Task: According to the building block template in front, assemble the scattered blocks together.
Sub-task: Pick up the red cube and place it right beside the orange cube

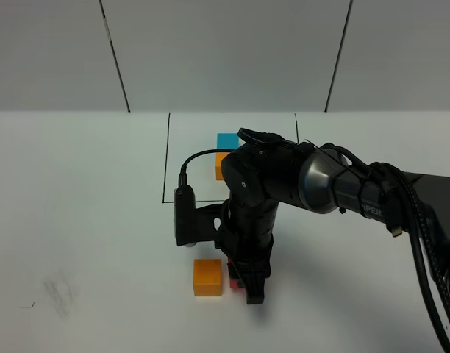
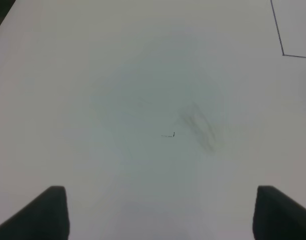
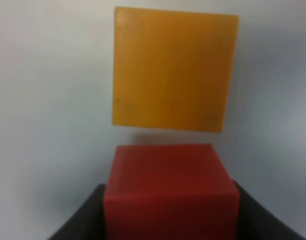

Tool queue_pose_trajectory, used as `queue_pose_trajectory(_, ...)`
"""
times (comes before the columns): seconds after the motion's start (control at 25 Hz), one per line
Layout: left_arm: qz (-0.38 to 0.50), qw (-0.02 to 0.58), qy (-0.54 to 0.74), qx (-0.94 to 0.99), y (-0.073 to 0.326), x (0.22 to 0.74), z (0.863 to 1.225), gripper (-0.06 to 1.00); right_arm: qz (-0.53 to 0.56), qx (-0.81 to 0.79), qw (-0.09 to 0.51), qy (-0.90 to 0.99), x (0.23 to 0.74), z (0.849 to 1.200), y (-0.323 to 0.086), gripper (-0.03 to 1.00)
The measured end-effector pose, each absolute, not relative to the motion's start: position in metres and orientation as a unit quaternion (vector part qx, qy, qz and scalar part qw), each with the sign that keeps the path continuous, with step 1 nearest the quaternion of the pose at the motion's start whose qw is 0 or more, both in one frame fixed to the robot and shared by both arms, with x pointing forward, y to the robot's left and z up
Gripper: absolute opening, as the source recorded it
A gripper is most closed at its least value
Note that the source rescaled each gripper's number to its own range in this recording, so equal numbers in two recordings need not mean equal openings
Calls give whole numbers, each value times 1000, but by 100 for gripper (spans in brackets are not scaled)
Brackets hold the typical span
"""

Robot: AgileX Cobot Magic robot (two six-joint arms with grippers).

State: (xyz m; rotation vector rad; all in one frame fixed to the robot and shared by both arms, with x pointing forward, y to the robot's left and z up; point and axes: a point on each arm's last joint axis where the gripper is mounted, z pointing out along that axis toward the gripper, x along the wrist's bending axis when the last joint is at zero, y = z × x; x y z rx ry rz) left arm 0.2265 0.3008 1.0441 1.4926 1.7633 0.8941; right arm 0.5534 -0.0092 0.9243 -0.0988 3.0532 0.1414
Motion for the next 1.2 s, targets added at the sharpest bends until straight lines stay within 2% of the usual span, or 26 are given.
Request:
queue_pose_trajectory(0.28,341,326,673,570,301,227,1044,63,64,-18,56,996,556,925,-5,1)
queue_pose_trajectory(0.8,341,326,673,570,301,227,1044,63,75,-2,44,996,554,924,-4,1)
queue_pose_trajectory(1.2,341,326,673,570,301,227,1044,63,67,13,24,997,553,905,-1,1)
